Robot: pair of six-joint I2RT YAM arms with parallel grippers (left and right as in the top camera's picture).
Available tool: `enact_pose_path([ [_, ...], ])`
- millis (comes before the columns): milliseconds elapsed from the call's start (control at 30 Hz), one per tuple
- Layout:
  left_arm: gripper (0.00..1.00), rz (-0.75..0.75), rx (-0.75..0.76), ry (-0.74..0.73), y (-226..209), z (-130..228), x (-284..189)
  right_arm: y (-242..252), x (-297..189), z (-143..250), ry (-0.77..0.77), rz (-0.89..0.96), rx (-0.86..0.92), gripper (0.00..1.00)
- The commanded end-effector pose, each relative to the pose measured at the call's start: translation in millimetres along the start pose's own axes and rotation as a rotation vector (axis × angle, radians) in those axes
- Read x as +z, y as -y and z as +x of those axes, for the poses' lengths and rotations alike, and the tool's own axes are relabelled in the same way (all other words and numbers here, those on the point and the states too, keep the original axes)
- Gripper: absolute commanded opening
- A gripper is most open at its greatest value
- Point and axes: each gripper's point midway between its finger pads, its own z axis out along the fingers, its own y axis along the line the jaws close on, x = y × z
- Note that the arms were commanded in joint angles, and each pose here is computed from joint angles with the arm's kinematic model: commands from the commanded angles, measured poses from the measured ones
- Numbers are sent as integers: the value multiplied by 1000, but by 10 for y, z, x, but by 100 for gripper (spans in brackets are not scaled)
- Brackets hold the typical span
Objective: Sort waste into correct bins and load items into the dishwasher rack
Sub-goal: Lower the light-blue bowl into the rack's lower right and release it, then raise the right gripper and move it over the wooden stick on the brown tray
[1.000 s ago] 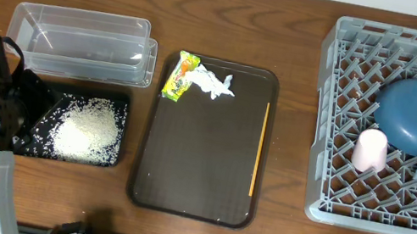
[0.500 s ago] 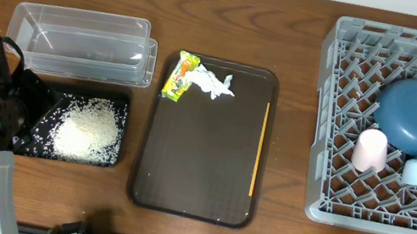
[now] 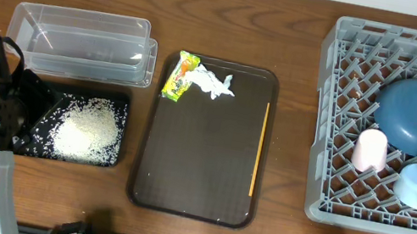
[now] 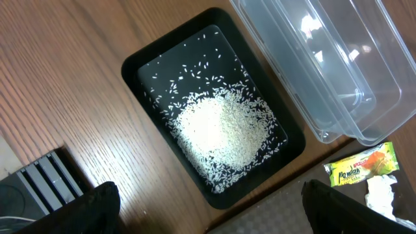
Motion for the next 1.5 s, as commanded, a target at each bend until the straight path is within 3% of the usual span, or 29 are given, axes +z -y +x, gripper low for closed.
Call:
enact_pose_path([
  [0,92,-11,-16,22,-27,-51,-31,-87,9,-33,29,9,-52,62],
  [133,92,-11,-16,22,-27,-51,-31,-59,131,-229,92,103,-45,13],
  [167,92,-11,-16,22,-27,-51,-31,-77,180,-257,98,116,-61,3],
  [200,92,-11,-16,22,-27,-51,-31,-80,247,-276,99,144,-68,1],
  [567,92,-11,-16,23,-27,-51,-31,342,694,-169,14,468,-54,1],
  [967,92,-11,-16,22,-27,-51,-31,644,588,-147,15,633,-11,1],
  [1167,92,-11,-16,22,-27,-51,-31,854,404,-56,37,779,101,1],
  [1333,92,-11,-16,23,-27,-51,-31,769,334,-34,28,763,108,1],
  [1467,92,-11,-16,22,-27,-51,-31,412,275,-43,22,618,74,1],
])
